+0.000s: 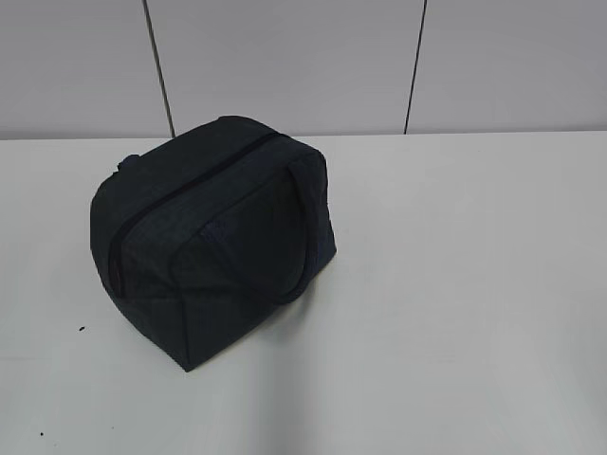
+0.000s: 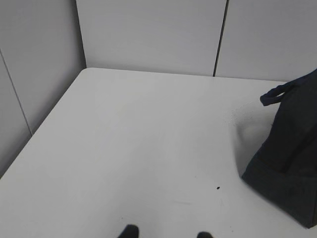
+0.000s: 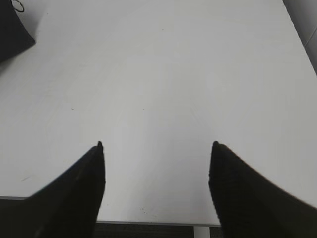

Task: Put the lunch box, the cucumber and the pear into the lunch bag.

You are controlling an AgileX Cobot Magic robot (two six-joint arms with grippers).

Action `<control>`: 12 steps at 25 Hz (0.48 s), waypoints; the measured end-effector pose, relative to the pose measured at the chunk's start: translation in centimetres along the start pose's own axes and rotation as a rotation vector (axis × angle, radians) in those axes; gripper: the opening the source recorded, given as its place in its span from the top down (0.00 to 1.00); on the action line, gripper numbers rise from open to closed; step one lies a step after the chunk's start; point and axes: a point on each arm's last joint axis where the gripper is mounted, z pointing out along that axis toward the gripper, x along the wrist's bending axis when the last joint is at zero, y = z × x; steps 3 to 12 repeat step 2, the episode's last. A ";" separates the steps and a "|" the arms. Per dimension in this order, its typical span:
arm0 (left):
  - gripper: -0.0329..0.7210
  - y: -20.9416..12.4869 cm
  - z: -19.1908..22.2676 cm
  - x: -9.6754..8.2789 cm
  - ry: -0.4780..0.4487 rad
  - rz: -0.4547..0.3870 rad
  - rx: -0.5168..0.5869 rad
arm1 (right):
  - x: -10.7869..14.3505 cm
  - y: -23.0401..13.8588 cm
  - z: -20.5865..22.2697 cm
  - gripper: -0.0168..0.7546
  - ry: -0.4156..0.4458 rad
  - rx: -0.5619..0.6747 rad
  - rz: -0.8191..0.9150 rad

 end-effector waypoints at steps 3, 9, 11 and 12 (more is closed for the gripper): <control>0.65 0.0 0.0 0.0 0.000 0.000 0.000 | 0.0 0.0 0.0 0.32 0.000 0.000 0.000; 0.65 0.0 0.0 0.0 0.000 0.000 0.000 | 0.0 0.0 0.0 0.32 0.000 0.000 0.000; 0.65 0.0 0.0 0.0 0.000 0.000 0.000 | 0.0 0.0 0.0 0.32 0.000 0.000 0.000; 0.65 0.0 0.0 0.0 0.000 0.000 0.000 | 0.0 0.0 0.0 0.32 0.000 0.000 0.000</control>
